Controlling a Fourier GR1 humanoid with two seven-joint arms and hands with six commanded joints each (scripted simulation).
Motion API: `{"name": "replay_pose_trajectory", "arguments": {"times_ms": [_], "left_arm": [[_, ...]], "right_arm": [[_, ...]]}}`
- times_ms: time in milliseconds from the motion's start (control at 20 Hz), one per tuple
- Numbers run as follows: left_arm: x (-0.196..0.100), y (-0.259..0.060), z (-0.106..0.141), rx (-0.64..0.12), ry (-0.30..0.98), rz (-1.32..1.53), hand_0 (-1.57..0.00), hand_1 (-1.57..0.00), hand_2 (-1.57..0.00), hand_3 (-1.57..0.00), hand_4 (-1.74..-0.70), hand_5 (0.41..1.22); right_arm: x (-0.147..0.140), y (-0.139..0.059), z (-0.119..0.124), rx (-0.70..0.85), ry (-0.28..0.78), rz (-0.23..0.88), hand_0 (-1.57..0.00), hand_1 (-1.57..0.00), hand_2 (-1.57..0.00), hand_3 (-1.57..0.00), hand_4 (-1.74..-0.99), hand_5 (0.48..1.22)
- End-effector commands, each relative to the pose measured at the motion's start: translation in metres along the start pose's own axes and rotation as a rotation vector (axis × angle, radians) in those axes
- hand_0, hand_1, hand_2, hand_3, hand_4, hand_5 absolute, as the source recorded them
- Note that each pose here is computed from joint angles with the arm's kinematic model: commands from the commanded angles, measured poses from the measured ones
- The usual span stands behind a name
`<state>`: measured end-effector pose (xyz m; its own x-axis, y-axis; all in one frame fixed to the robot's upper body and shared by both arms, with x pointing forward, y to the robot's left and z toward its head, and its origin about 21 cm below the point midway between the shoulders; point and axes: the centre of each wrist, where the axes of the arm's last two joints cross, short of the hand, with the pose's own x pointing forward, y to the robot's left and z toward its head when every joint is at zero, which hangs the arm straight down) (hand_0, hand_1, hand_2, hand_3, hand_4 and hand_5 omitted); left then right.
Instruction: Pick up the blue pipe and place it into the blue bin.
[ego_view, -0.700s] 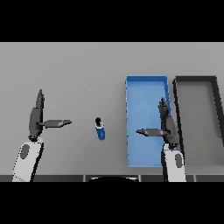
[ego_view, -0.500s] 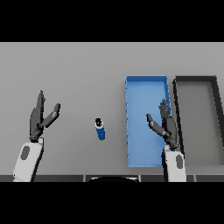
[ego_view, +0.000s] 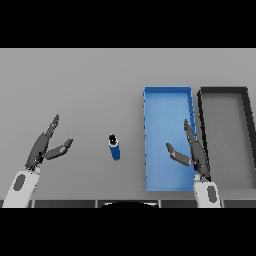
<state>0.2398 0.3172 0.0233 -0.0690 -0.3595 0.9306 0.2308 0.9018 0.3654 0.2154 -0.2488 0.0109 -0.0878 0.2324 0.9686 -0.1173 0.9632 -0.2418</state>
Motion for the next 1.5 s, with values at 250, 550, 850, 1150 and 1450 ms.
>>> {"name": "replay_pose_trajectory", "arguments": {"times_ms": [250, 550, 850, 1150, 1450], "left_arm": [[0.016, -0.010, 0.008, -0.212, -0.033, 0.009, 0.00, 0.00, 0.00, 0.00, -1.03, 0.565], [0.029, -0.046, 0.000, -0.399, 0.022, 0.010, 0.00, 0.00, 0.00, 0.00, -1.09, 0.480], [0.030, -0.089, -0.008, -0.500, -0.002, 0.026, 0.00, 0.00, 0.00, 0.00, -1.11, 0.447], [0.025, -0.117, -0.026, -0.536, -0.002, 0.052, 0.00, 0.00, 0.00, 0.00, -1.11, 0.450], [0.015, -0.152, -0.052, -0.542, -0.023, 0.041, 0.00, 0.00, 0.00, 0.00, -1.07, 0.445]], "right_arm": [[0.002, 0.002, -0.003, 0.019, -0.035, 0.008, 0.00, 0.00, 0.00, 0.00, -1.225, 0.595], [0.000, -0.007, -0.001, 0.020, -0.053, 0.013, 0.00, 0.00, 0.00, 0.00, -1.244, 0.607], [-0.002, 0.001, -0.001, 0.025, -0.050, -0.005, 0.00, 0.00, 0.00, 0.00, -1.265, 0.616], [0.000, 0.000, 0.003, 0.004, -0.035, -0.007, 0.00, 0.00, 0.00, 0.00, -1.276, 0.609], [-0.003, -0.002, 0.009, 0.000, -0.038, -0.011, 0.00, 0.00, 0.00, 0.00, -1.267, 0.598]]}}
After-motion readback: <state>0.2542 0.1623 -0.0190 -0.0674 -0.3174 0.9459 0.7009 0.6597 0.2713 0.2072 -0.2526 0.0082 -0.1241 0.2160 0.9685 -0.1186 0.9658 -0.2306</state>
